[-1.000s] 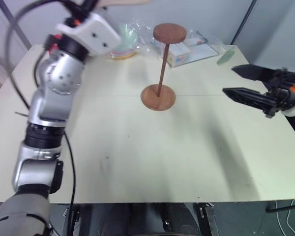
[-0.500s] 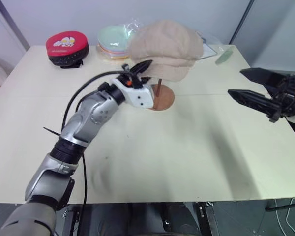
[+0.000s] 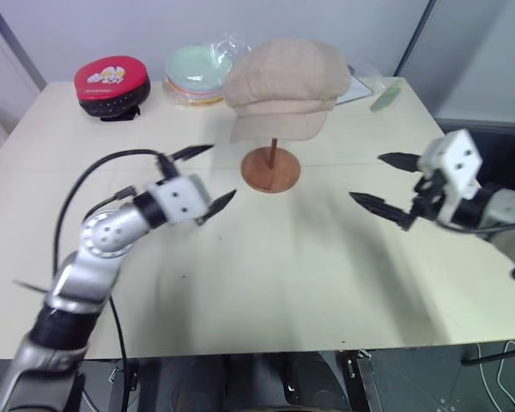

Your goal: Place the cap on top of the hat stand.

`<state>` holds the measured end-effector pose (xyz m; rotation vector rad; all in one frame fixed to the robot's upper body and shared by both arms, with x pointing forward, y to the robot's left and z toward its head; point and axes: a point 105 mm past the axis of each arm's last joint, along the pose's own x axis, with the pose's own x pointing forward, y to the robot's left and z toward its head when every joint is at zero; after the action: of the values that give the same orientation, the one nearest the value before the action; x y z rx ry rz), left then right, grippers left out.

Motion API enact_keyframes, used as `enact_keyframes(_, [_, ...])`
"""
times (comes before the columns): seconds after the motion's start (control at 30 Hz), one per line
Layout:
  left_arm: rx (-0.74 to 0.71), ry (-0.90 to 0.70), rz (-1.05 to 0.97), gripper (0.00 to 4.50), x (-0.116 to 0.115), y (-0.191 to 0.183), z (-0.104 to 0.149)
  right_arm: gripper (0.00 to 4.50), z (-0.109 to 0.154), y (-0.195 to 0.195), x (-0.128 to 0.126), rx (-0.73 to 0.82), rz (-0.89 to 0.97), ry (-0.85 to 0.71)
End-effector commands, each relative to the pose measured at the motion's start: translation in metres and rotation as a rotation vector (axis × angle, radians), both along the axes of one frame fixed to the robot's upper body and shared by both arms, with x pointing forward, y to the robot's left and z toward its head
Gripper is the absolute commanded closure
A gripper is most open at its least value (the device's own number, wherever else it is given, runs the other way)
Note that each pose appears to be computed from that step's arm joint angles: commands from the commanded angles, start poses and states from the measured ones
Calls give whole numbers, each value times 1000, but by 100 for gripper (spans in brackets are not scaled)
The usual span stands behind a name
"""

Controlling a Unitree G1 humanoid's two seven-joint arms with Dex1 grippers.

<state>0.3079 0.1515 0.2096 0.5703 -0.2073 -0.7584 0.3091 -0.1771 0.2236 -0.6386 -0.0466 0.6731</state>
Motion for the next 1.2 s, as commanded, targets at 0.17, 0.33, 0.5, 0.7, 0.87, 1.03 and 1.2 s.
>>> enact_keyframes(0.17, [-359,300,-101,4,-39,58,68,0,42,73,9,-294,85,-607])
enact_keyframes(0.33, [-400,266,-70,4,-37,70,91,0,50,105,22,-364,127,-772])
enact_keyframes(0.5, [-422,228,-48,4,-33,70,101,0,44,127,28,-390,161,-834])
enact_keyframes(0.7, [-435,213,-37,0,-30,69,104,83,41,133,40,-390,137,-834])
enact_keyframes(0.87, [-440,205,-33,0,-31,70,104,340,51,126,50,-373,67,-835])
enact_keyframes(1.03, [-443,206,-33,0,-29,68,102,449,52,122,41,-297,110,-831])
enact_keyframes(1.2, [-444,204,-30,0,-24,70,101,449,60,94,28,-156,151,-882])
